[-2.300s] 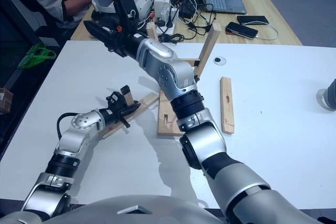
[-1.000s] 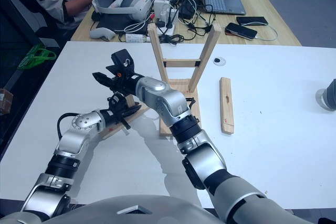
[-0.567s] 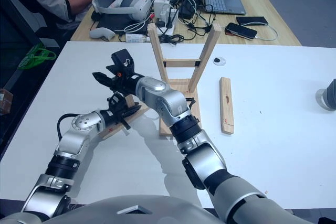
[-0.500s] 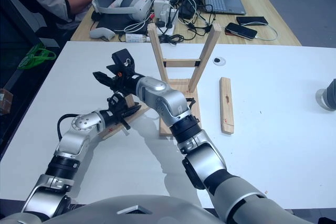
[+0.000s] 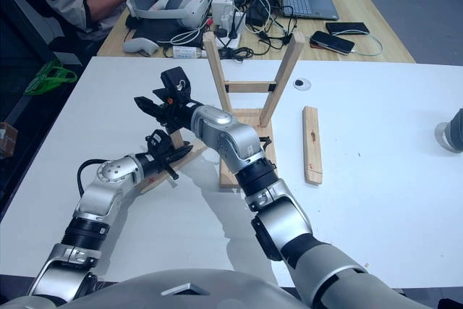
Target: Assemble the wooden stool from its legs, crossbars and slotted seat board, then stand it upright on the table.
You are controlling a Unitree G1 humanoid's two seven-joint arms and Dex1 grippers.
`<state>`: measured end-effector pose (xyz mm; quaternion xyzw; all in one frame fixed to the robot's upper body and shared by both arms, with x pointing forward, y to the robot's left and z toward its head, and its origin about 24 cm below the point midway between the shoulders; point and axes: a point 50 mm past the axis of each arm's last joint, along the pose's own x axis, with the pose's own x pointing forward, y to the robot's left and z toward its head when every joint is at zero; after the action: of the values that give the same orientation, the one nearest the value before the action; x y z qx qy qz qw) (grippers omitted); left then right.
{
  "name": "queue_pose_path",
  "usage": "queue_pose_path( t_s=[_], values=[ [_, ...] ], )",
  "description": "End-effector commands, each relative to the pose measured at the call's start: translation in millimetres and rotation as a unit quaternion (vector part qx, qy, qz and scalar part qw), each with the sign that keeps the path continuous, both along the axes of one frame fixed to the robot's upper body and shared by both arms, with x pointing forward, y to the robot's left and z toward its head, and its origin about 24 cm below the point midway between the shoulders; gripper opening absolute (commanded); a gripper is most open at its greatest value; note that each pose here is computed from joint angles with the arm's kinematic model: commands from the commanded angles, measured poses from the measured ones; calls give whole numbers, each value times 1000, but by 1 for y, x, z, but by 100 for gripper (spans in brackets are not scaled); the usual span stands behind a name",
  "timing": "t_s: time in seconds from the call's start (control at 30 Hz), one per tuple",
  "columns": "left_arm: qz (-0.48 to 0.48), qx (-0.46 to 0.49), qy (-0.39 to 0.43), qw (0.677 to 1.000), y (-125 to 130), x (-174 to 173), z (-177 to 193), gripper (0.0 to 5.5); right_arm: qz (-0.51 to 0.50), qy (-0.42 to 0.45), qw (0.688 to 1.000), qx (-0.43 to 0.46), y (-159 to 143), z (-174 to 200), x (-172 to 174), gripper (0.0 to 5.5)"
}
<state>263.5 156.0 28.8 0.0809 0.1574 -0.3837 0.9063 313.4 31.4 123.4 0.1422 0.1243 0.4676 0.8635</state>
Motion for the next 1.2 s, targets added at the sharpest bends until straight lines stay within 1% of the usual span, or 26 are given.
queue_pose_path(
  t_s=[0.03, 0.13, 0.23, 0.4, 0.5, 0.57, 0.6, 0.67, 0.77, 0.83, 0.87, 1.0, 1.2],
  values=[
    [-3, -8, -18, 1000, 1, 1, 7, 59, 11, 0, 998, 57, 20, 26, -6, 270],
    [13, -3, -23, 1000, 5, 3, 8, 59, -13, -23, 996, 90, 2, 48, -1, 270],
    [69, 10, -29, 997, 15, 8, 6, 59, -33, -54, 988, 140, -32, 72, -9, 270],
    [114, 39, -25, 992, 24, 9, 1, 59, -62, -90, 986, 129, -83, 77, -34, 270],
    [154, 54, -20, 986, 35, 10, -2, 59, -107, -128, 979, 116, -113, 82, -48, 270],
    [204, 58, -21, 977, 45, 10, 1, 59, -172, -158, 970, 72, -136, 74, -54, 270],
    [227, 53, -22, 972, 49, 10, 4, 59, -198, -156, 966, 52, -147, 66, -56, 270],
    [265, 32, -32, 963, 49, 11, 14, 59, -260, -124, 957, 19, -177, 43, -61, 270],
    [303, 0, -36, 952, 45, 13, 24, 59, -343, -85, 936, -7, -203, 14, -67, 270],
    [321, -13, -32, 946, 42, 17, 24, 59, -388, -69, 919, -22, -204, 1, -64, 270],
    [325, -15, -30, 945, 42, 18, 25, 59, -396, -68, 915, -21, -200, -2, -62, 270],
    [332, -15, -26, 943, 43, 21, 26, 59, -392, -61, 918, -9, -177, -7, -61, 270],
    [313, 11, -14, 950, 43, 22, 22, 59, -389, -37, 921, -15, -164, -19, -65, 270]
  ],
)
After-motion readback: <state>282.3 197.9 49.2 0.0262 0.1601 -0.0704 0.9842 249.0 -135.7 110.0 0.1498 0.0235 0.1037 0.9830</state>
